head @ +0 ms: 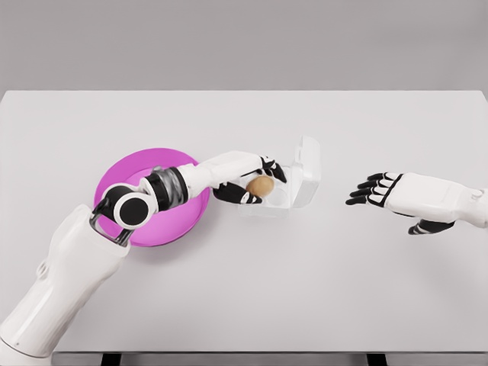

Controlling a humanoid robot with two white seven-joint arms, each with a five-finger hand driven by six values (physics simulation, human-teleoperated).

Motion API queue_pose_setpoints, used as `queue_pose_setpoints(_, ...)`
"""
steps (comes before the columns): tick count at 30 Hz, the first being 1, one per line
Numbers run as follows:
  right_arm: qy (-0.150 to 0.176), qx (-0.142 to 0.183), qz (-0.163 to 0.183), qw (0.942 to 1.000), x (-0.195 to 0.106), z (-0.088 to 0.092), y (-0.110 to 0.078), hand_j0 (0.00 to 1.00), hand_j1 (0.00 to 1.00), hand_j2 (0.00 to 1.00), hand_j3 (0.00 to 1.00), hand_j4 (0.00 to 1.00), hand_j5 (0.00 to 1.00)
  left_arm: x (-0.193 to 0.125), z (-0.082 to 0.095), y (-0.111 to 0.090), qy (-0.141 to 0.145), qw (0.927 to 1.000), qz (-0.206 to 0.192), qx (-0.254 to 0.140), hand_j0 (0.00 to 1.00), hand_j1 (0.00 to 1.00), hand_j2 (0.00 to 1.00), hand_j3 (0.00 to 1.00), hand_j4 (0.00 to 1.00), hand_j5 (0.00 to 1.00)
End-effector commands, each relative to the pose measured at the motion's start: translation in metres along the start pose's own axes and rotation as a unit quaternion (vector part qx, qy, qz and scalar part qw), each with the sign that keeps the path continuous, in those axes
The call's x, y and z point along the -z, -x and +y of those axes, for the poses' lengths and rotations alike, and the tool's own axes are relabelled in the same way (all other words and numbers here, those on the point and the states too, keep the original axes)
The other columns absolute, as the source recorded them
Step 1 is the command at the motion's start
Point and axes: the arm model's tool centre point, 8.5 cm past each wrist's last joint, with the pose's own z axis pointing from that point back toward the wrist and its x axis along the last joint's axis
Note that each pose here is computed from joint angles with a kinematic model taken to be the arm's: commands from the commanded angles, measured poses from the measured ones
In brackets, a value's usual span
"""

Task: Pack egg into the box and close the box lid

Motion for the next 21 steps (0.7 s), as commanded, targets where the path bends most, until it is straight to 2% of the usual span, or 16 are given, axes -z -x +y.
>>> queue_pose_setpoints(1, 0.002, 0.002, 0.0, 1.0, -0.001, -0.001, 0.0, 1.0, 1.0, 1.0, 1.0, 1.0, 1.0, 0.0, 0.0, 0.0, -0.001, 1.0, -0.001, -0.001, 0.74, 0.74, 0.74, 0.74, 0.74, 0.74)
queue_pose_setpoints(8, 0.004, -0.004, -0.004, 1.0, 0.0, -0.004, -0.004, 1.0, 1.0, 1.0, 1.0, 1.0, 1.0, -0.004, 0.002, -0.002, -0.003, 1.0, -0.004, 0.002, 0.76, 0.76, 0.76, 0.76, 0.76, 0.76)
queue_pose_setpoints(9, 0.005, -0.004, -0.002, 1.0, -0.001, -0.005, -0.002, 1.0, 1.0, 1.0, 1.0, 1.0, 1.0, -0.005, 0.005, -0.005, -0.007, 0.9999, -0.008, 0.003, 0.84, 0.84, 0.84, 0.84, 0.84, 0.84)
queue_pose_setpoints(11, 0.01, -0.003, 0.002, 0.9999, -0.002, -0.008, 0.002, 1.0, 1.0, 1.0, 1.0, 1.0, 1.0, -0.014, 0.014, -0.011, -0.016, 0.9996, -0.016, 0.015, 0.98, 0.98, 0.98, 0.98, 0.98, 0.98)
queue_pose_setpoints(13, 0.012, 0.0, 0.016, 0.9998, -0.005, -0.011, 0.013, 1.0, 1.0, 1.0, 1.0, 1.0, 1.0, -0.036, 0.029, -0.007, -0.029, 0.9993, -0.023, 0.01, 1.0, 1.0, 1.0, 1.0, 1.0, 1.0)
queue_pose_setpoints(16, 0.015, 0.014, 0.04, 0.999, -0.007, -0.012, 0.034, 1.0, 1.0, 1.0, 1.0, 1.0, 1.0, -0.076, 0.053, 0.009, -0.047, 0.9987, -0.017, -0.001, 1.0, 1.0, 1.0, 1.0, 1.0, 1.0)
queue_pose_setpoints(17, 0.021, 0.025, 0.038, 0.9987, 0.002, -0.008, 0.037, 1.0, 1.0, 1.0, 1.0, 1.0, 1.0, -0.092, 0.066, 0.007, -0.06, 0.9973, -0.037, 0.02, 1.0, 1.0, 1.0, 1.0, 1.0, 1.0)
queue_pose_setpoints(18, 0.011, 0.027, 0.034, 0.999, 0.014, -0.003, 0.038, 1.0, 1.0, 1.0, 1.0, 1.0, 1.0, -0.117, 0.077, 0.0, -0.064, 0.9907, -0.1, 0.066, 1.0, 1.0, 1.0, 1.0, 1.0, 1.0)
queue_pose_setpoints(19, 0.005, 0.025, 0.025, 0.9994, 0.024, -0.002, 0.034, 1.0, 1.0, 1.0, 1.0, 1.0, 1.0, -0.149, 0.088, -0.008, -0.07, 0.9754, -0.173, 0.117, 1.0, 1.0, 1.0, 1.0, 1.0, 1.0)
queue_pose_setpoints(20, 0.008, 0.026, 0.021, 0.9994, 0.028, -0.002, 0.032, 1.0, 1.0, 1.0, 1.0, 1.0, 1.0, -0.166, 0.089, -0.007, -0.074, 0.9702, -0.199, 0.117, 1.0, 1.0, 1.0, 1.0, 1.0, 1.0)
queue_pose_setpoints(21, 0.01, 0.024, 0.017, 0.9995, 0.031, -0.002, 0.029, 1.0, 1.0, 1.0, 1.0, 1.0, 1.0, -0.189, 0.094, 0.003, -0.081, 0.9745, -0.185, 0.098, 1.0, 1.0, 1.0, 1.0, 1.0, 1.0)
